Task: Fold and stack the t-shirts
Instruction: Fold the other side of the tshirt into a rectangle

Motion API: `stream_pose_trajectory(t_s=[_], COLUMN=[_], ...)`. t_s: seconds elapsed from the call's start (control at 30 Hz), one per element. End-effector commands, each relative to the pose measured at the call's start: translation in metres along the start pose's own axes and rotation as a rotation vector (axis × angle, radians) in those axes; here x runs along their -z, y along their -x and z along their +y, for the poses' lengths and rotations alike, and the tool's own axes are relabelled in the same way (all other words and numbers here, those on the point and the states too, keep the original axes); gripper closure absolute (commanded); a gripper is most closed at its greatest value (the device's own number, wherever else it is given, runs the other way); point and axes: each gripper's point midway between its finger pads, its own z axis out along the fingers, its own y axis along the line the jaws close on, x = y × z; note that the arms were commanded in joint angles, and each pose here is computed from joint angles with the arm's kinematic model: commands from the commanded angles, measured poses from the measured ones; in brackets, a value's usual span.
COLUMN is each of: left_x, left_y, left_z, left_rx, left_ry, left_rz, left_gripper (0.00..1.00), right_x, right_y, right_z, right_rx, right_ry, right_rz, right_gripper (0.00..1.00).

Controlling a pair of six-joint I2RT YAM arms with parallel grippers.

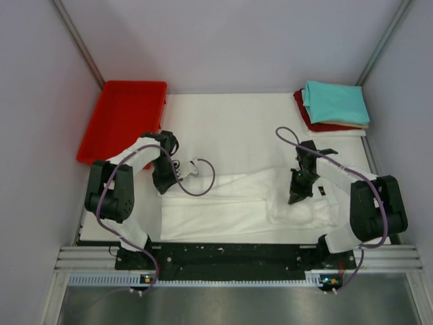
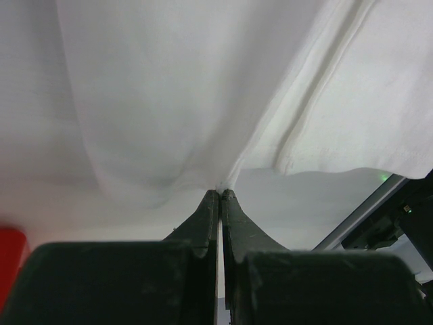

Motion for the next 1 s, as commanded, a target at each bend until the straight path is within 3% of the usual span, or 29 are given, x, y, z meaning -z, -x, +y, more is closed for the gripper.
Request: stream_pose_trajectory(t_s=[0.0, 0.13, 0.23, 0.3, 0.37, 0.4, 0.47, 0.63, 0.77, 0.9, 0.97], left_x=[0.007, 0.005, 0.004, 0.004, 0.004, 0.004, 0.003, 0.005, 0.006, 0.010, 0.009], left_y=[0.003, 0.003, 0.004, 0.004, 0.002, 0.002, 0.002, 0.005, 0.005, -0.002, -0.006], left_z=[-0.001, 0.004, 0.004, 0.003, 0.002, 0.002, 0.002, 0.003, 0.005, 0.015, 0.007], left_rx=[-0.017, -0.016, -0.015, -0.019, -0.020, -0.021, -0.023, -0.021, -0.014, -0.010, -0.039], left_ry=[0.008, 0.021, 0.018, 0.017, 0.013, 0.013, 0.014, 0.022, 0.053, 0.131, 0.110], left_rz=[-0.015, -0.008, -0.014, -0.013, -0.007, -0.007, -0.006, -0.025, -0.034, -0.004, 0.000], left_gripper=[1.00, 1.00, 1.00, 1.00, 1.00, 1.00, 1.00, 1.00, 0.92, 0.80, 0.66], right_x=[-0.008, -0.011, -0.016, -0.005, 0.020, 0.034, 0.057, 0.079, 0.082, 0.089, 0.089], right_y=[-0.025, -0.062, -0.092, -0.092, -0.071, -0.058, -0.035, 0.005, 0.037, 0.071, 0.092], right_z=[-0.006, 0.000, -0.001, 0.002, 0.013, 0.015, 0.015, -0.016, -0.046, -0.064, -0.063], right_rx=[-0.036, -0.064, -0.080, -0.089, -0.092, -0.099, -0.156, -0.378, -0.523, -0.460, -0.417], right_ry=[0.002, 0.000, 0.001, 0.019, 0.047, 0.052, 0.078, 0.086, 0.075, 0.050, 0.084], right_rz=[-0.003, 0.027, 0.131, 0.114, 0.001, -0.067, -0.178, -0.369, -0.494, -0.582, -0.609], right_gripper=[1.00, 1.00, 1.00, 1.00, 1.00, 0.94, 0.76, 0.43, 0.42, 0.41, 0.42])
